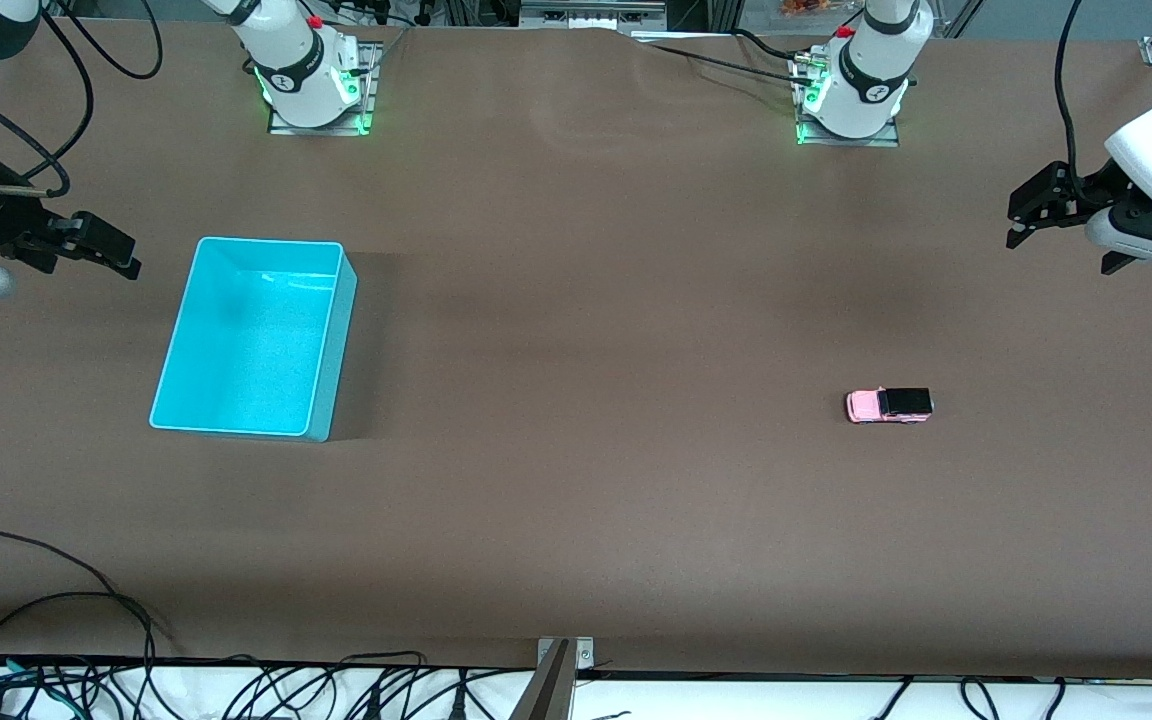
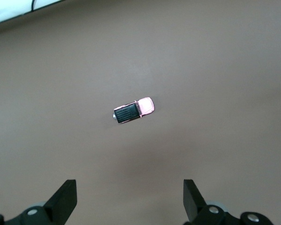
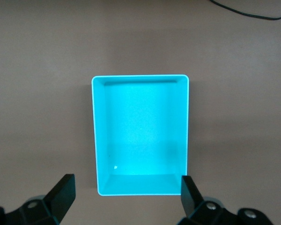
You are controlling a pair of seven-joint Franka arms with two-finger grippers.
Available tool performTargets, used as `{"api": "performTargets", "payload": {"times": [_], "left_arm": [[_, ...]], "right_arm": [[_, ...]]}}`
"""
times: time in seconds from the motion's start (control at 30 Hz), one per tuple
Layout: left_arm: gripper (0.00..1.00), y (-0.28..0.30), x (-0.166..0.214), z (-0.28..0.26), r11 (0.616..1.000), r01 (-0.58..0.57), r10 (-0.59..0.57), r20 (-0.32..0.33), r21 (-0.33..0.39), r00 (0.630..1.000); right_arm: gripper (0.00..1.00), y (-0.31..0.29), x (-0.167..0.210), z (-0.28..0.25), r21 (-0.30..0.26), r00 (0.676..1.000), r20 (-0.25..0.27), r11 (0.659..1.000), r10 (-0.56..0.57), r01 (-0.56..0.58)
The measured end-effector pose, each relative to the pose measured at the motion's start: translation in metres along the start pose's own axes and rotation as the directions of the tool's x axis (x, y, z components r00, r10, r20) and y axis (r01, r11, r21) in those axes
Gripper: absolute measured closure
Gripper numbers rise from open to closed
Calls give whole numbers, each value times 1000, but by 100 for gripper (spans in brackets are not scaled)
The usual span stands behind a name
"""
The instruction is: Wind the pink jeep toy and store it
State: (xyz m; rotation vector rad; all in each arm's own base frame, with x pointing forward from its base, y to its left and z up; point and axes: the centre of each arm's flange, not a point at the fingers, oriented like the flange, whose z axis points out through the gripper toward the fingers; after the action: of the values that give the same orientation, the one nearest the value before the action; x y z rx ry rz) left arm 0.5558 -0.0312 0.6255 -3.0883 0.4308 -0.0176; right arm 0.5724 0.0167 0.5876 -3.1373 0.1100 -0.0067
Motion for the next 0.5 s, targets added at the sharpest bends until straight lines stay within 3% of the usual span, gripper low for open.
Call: {"api": "performTargets", "payload": {"times": [0.17, 0.5], "left_arm": [[0, 1, 0, 1, 996, 90, -90, 5, -2, 996], [0, 4, -1, 3, 992, 125, -124, 23, -27, 992]], "right_arm": [[0, 0, 0, 0, 0, 1000, 0, 1000, 0, 0], [0, 0, 0, 0, 0, 1000, 0, 1000, 0, 0]]}}
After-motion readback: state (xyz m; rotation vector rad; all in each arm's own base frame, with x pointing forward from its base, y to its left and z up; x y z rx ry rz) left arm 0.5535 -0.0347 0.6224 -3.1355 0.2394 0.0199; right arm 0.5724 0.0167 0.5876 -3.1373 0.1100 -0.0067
